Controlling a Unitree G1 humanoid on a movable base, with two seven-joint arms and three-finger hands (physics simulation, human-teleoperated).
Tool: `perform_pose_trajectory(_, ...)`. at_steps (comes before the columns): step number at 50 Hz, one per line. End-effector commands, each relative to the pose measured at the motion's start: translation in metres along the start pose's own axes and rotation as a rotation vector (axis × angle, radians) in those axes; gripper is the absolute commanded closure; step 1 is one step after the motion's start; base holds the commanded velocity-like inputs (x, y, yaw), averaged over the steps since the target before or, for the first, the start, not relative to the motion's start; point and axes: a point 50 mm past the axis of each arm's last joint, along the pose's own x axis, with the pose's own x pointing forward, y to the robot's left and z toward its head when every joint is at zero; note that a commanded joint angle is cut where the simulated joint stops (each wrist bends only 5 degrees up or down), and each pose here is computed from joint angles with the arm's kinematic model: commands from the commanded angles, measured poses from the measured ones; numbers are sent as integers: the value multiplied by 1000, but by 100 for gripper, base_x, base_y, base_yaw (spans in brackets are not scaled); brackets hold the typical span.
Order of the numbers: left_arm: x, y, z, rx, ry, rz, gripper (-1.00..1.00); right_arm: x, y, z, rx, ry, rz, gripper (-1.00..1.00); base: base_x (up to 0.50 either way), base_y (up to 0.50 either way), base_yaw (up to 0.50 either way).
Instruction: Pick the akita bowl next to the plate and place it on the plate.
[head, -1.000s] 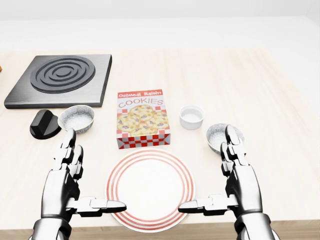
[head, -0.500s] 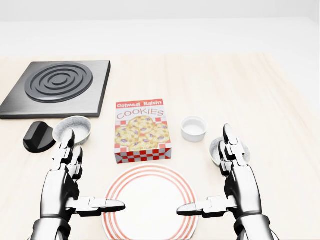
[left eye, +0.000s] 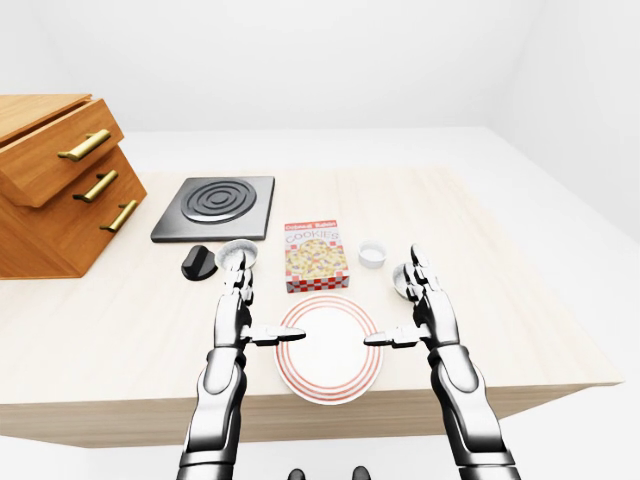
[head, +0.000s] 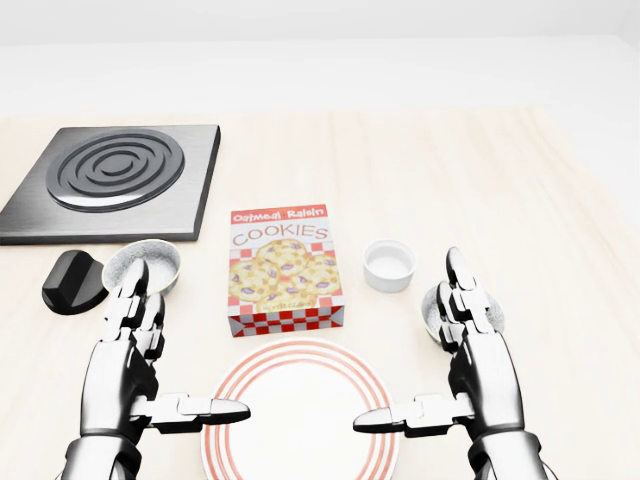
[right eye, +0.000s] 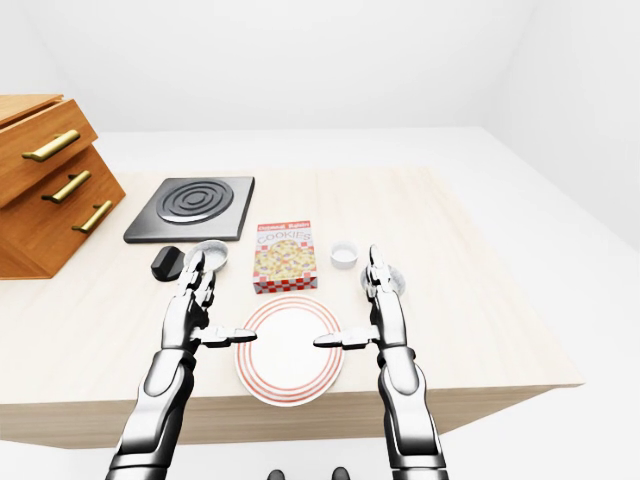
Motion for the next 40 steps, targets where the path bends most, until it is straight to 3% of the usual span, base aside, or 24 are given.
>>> perform_pose_trajectory(1, 0, 1, 0, -1, 0, 2, -100, 0, 0, 1, 0, -3, 0, -100, 0, 0, 0)
perform_pose_trajectory(15, 1, 5, 8, 33, -17, 21, -100, 0, 0, 0, 4, -5, -1, -100, 0, 0, 0)
perform_pose_trajectory(18, 6, 14, 35, 113, -61, 31, -100, 0, -1, 0, 6, -6, -1, -100, 0, 0, 0)
perform_pose_trajectory(20, 7, 16, 57, 122, -155, 37, -100, 0, -1, 0, 7, -6, -1, -100, 0, 0, 0)
perform_pose_trajectory(21, 6, 16, 58, 122, -158, 36, -100, 0, -1, 0, 7, -6, -1, -100, 0, 0, 0)
perform_pose_trajectory(22, 6, 12, 78, 200, -239, 16, -100, -1, 0, 3, 8, -7, -1, -100, 0, 0, 0)
perform_pose_trajectory(23, 6, 12, 79, 205, -244, 15, -100, -1, 0, 3, 8, -7, -1, -100, 0, 0, 0)
perform_pose_trajectory(28, -4, 4, 169, 269, -633, -17, -100, 0, -1, 3, 10, -10, -2, -100, 0, 0, 0)
perform_pose_trajectory(30, -16, 3, 217, 295, -854, -17, -100, 0, -1, 3, 10, -11, -2, -100, 0, 0, 0)
perform_pose_trajectory(31, -16, 3, 218, 294, -860, -18, -100, 0, -1, 3, 10, -11, -2, -100, 0, 0, 0)
perform_pose_trajectory(32, -34, 3, 275, 338, -1127, 4, -100, 0, -2, 3, 13, -12, -1, -100, 0, 0, 0)
perform_pose_trajectory(33, -35, 3, 278, 333, -1143, 3, -100, 0, -2, 3, 13, -12, -1, -100, 0, 0, 0)
perform_pose_trajectory(34, -47, 3, 306, 380, -1269, 1, -100, 0, -2, 4, 13, -12, -1, -100, 0, 0, 0)
perform_pose_trajectory(35, -47, 3, 308, 375, -1277, 0, -100, 0, -2, 4, 13, -12, -1, -100, 0, 0, 0)
perform_pose_trajectory(36, -56, 8, 335, 395, -1380, 24, -100, 0, -2, 4, 13, -12, -2, -100, 0, 0, 0)
perform_pose_trajectory(38, -65, 16, 360, 389, -1460, 49, -100, 1, -2, 3, 13, -11, -3, -100, 0, 0, 0)
perform_pose_trajectory(40, -68, 23, 374, 408, -1481, 83, -100, 1, -3, 3, 14, -11, -4, -100, 0, 0, 0)
